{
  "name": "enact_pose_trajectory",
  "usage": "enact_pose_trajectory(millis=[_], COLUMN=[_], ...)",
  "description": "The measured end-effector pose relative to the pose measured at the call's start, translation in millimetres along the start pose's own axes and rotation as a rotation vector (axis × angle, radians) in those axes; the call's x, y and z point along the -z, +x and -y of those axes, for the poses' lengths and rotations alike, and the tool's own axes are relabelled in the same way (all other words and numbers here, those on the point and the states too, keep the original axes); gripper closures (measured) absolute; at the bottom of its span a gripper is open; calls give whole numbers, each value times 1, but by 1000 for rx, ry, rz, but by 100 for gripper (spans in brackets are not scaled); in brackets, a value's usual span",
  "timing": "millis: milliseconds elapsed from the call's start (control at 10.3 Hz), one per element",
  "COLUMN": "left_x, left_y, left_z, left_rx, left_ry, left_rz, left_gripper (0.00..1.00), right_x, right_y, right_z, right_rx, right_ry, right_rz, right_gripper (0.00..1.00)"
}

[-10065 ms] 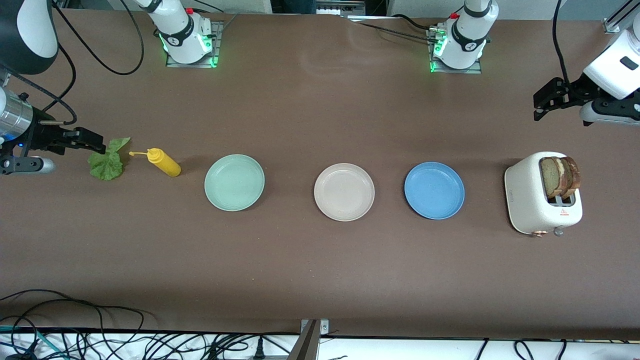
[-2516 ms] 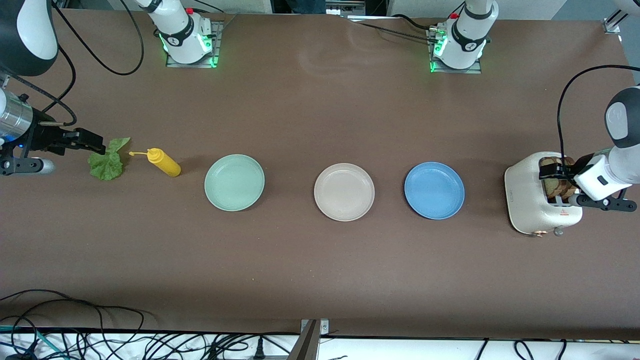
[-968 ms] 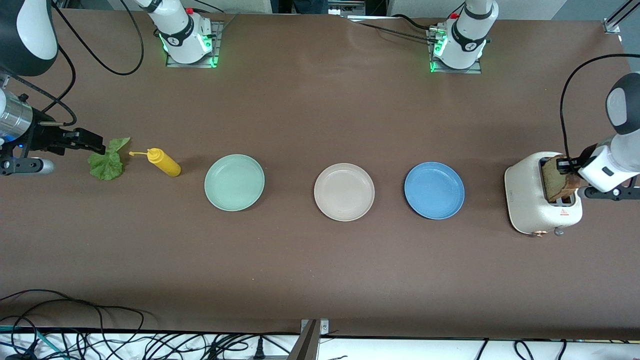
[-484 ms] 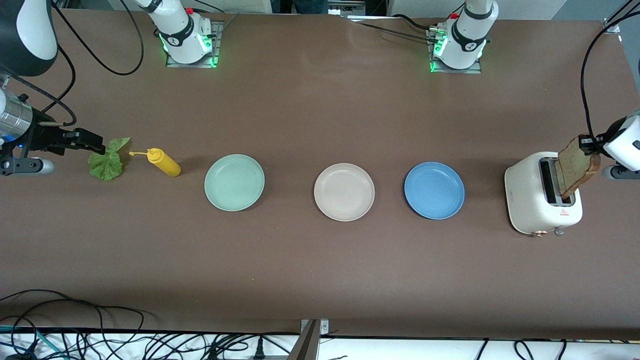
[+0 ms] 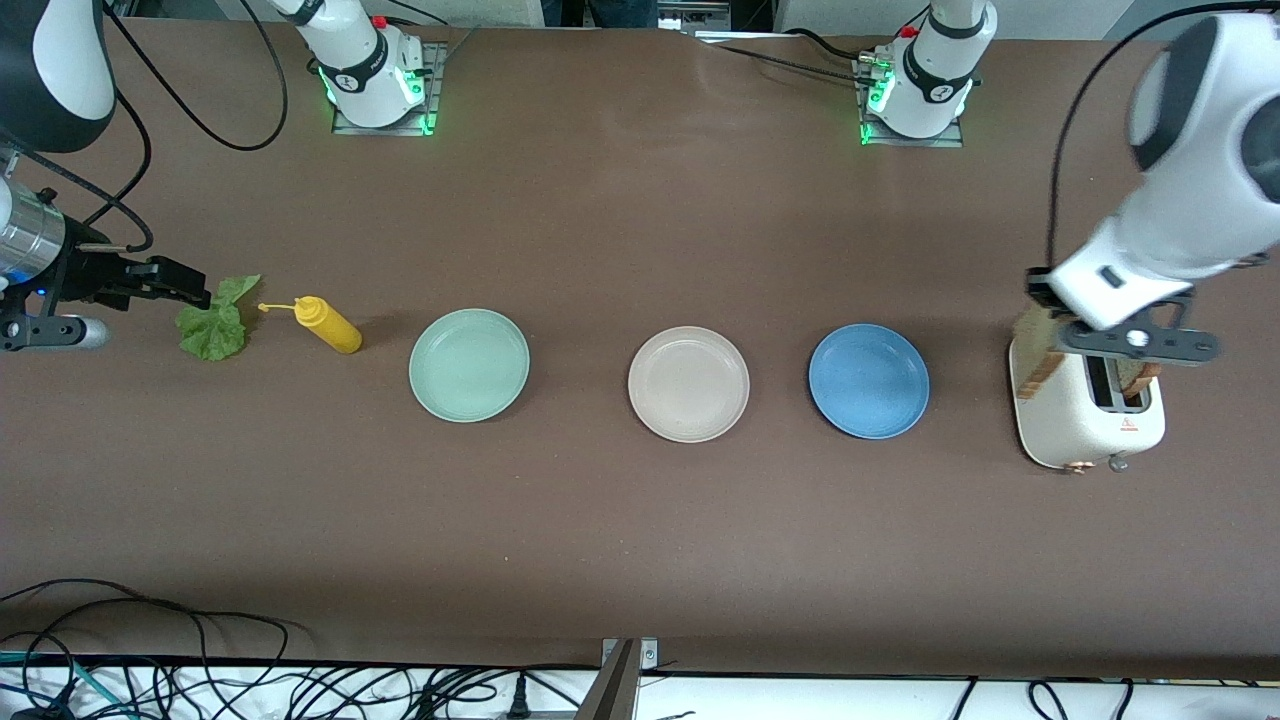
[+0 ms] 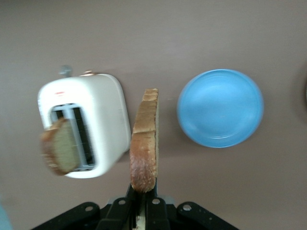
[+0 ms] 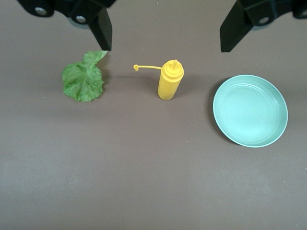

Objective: Make sandwich on beige plate with both arms
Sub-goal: 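Carry the bread with the left gripper onto the beige plate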

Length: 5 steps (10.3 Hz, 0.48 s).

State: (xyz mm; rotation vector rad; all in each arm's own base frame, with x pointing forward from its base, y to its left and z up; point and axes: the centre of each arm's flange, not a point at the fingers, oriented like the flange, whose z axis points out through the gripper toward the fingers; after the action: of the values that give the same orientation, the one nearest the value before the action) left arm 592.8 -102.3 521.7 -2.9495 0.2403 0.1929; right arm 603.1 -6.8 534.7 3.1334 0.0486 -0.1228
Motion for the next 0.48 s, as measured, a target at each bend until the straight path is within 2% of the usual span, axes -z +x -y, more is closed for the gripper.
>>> enact_pose_trajectory(millis=[290,387,484], left_x=[-24,-28,-25], left_y=[8,11,14], left_z=[-106,-135,-156], left_rx=[20,30,33], left_ry=[-38,-66,-130], left_rz=[47,51,60], left_gripper=[91,91,91], right_x=[0,0,0], right_y=[0,0,0], right_z=[0,0,0], right_rx=[0,0,0], right_ry=[0,0,0], right_rz=[0,0,1], right_gripper=[0,0,0])
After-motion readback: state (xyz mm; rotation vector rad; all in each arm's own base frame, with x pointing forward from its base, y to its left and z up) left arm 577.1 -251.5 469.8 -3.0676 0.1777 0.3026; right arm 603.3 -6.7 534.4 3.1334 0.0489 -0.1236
